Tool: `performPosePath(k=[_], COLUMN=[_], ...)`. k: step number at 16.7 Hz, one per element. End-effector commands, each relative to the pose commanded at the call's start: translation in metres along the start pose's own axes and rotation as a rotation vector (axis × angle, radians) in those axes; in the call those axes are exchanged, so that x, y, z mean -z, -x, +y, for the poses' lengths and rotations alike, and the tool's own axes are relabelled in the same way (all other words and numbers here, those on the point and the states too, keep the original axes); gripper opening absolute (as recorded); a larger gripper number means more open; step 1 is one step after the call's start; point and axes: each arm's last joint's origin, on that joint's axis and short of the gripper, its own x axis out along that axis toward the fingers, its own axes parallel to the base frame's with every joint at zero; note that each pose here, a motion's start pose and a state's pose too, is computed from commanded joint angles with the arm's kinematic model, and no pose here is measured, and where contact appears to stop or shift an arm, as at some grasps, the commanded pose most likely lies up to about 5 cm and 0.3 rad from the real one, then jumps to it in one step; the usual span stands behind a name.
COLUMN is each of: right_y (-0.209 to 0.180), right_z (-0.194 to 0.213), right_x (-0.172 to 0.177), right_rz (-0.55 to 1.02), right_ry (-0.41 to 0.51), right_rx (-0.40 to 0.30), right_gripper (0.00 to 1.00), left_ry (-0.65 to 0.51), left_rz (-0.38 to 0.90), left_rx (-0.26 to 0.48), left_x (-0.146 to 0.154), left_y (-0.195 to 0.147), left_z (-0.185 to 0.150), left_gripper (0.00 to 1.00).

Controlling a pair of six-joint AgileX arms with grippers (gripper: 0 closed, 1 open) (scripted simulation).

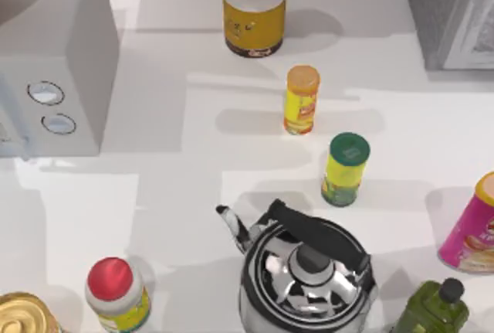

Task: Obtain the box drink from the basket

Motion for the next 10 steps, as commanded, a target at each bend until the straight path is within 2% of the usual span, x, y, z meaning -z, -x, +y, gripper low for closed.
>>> performPosePath(k=[6, 10], right_y=[0.0, 0.0], right_z=[0.0, 0.0], right_x=[0.0, 0.0], right_rz=[0.0, 0.0], right_ry=[0.0, 0.0], right_rx=[0.0, 0.0], right_gripper=[1.0, 1.0], left_ry=[-0.008, -0.006], left_rz=[-0.018, -0.013], left_rx=[-0.005, -0.007], left_x=[-0.015, -0.045], left_y=[0.002, 0.001], left_z=[0.001, 0.001], left_gripper=[0.0, 0.0])
